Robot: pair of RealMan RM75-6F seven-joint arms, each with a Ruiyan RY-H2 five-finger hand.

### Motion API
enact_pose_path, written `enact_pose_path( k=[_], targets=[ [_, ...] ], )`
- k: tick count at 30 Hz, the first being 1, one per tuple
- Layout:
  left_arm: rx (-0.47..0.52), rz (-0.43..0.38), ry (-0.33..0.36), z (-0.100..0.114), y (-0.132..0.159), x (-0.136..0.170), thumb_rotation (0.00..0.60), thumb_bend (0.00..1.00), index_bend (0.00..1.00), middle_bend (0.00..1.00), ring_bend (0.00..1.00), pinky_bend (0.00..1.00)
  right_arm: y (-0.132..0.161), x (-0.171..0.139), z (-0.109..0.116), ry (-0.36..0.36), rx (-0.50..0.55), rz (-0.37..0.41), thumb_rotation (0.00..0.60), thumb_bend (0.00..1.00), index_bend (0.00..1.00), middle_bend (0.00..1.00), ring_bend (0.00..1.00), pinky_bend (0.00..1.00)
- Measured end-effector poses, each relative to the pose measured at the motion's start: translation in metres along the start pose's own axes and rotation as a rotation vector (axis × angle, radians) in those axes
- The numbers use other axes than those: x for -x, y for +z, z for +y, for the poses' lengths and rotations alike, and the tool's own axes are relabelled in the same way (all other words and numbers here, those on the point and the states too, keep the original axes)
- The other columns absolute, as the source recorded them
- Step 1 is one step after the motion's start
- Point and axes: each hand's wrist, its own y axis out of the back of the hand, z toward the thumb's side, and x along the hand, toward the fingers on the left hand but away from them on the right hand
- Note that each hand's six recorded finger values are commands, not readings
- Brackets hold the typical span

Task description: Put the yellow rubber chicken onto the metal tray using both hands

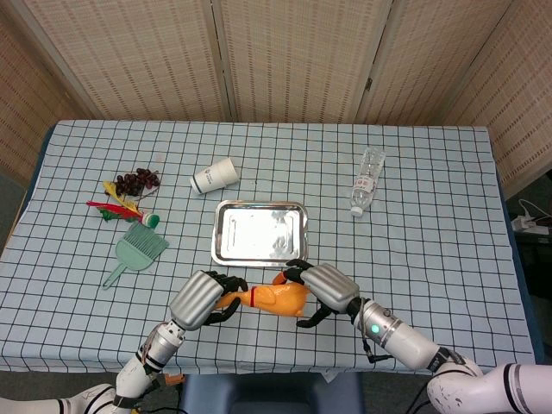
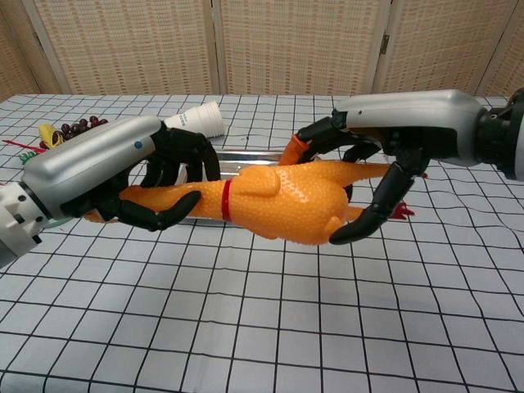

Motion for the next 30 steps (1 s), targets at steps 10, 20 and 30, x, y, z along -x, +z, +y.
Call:
enact_pose_path(
  k=[10,20,30],
  targets=[
    [0.003,-0.003,0.013,0.005,0.002,0.002,0.6,0.68,0.81,0.77,0.81,1.0,0.012,0.002,0.011,-0.106,0.065,0.043,0.6,0.48,1.0,0.8,0.9,1.0],
    [-0.007,0.004,0.012,0.005,0.001,0.001,0.6,0.68,0.81,0.77,0.81,1.0,0.011,-0.002,0.012,-0.129,0.066,0.051,0.6,0.46,0.88,0.77,0.79,0.99],
    [-0.016,0.029,0.024,0.009,-0.007,-0.002,0.6,0.68,0.81,0.77,0.81,1.0,0.002,-0.004,0.009,-0.058,0.023,0.051,0.6,0.17,0.0,0.0,0.0,0.0]
  ],
)
